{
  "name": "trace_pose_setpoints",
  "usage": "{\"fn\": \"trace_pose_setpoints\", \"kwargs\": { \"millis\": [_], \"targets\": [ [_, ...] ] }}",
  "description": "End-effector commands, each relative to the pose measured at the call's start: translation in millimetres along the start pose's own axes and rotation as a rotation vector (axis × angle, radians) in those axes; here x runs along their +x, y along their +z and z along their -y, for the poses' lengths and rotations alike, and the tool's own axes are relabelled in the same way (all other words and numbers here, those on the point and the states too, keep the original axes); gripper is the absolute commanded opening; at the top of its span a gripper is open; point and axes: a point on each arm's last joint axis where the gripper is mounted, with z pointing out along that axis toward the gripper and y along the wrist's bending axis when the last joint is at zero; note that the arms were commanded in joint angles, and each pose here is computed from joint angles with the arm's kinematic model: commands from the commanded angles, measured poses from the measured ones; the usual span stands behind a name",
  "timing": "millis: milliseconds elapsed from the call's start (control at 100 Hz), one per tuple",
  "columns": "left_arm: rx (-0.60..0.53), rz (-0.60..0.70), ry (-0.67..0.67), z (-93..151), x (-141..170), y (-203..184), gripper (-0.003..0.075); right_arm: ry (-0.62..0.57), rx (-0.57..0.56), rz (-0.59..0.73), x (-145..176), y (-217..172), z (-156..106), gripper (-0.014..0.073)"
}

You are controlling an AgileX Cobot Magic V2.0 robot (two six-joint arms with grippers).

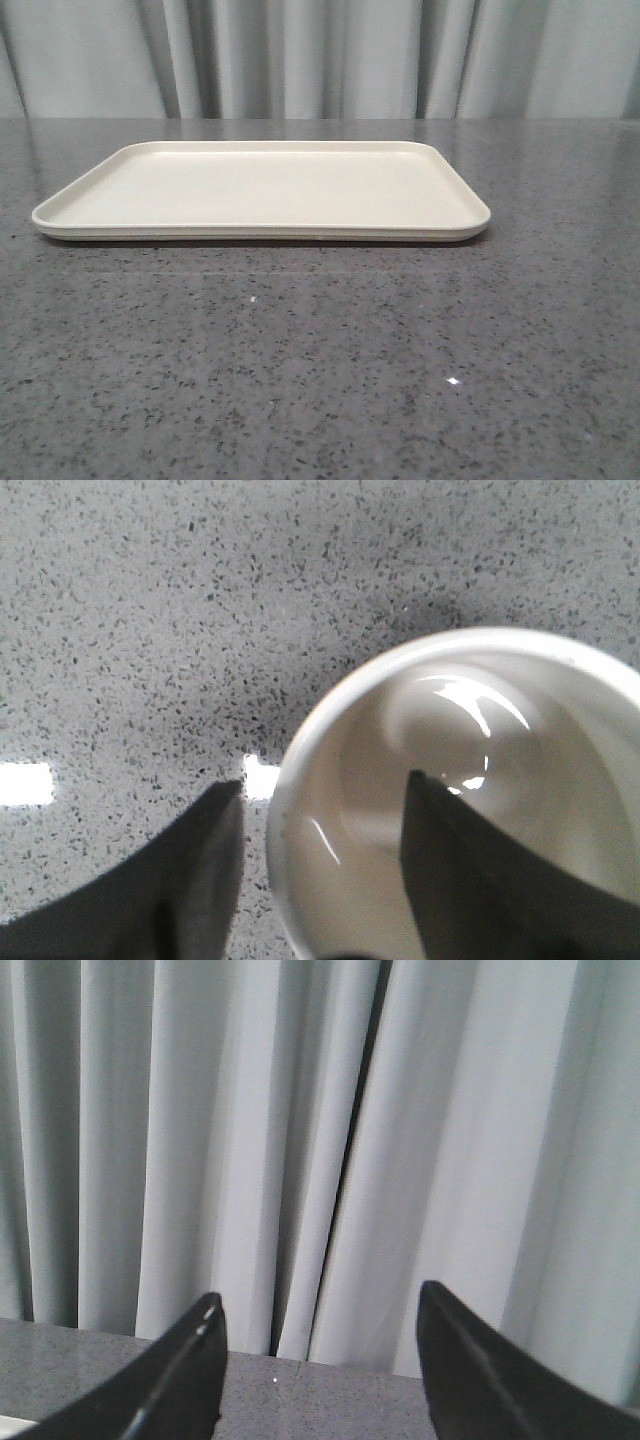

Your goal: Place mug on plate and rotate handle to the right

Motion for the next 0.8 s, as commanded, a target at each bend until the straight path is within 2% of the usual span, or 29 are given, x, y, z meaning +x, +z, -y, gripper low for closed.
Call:
{"fn": "trace_pose_setpoints", "kwargs": {
  "millis": [0, 310, 600, 790],
  "targets": [
    [0.001, 0.073, -0.002, -1, -6, -8, 0.0264, -0.008, 0.029, 0.026, -9, 2, 3, 0.0435],
    [0.003, 0.114, -0.002, 0, -10, -8, -0.0018, -0.008, 0.029, 0.026, -9, 2, 3, 0.0435],
    [0.003, 0.101, 0.007, 0, -13, -3, -0.002, -0.008, 0.025, 0.025, -9, 2, 3, 0.0435],
    [0.001, 0.146, 0.011, -1, -17, -18, -0.002, -0.008, 0.022, 0.023, -8, 2, 2, 0.0435]
  ]
}}
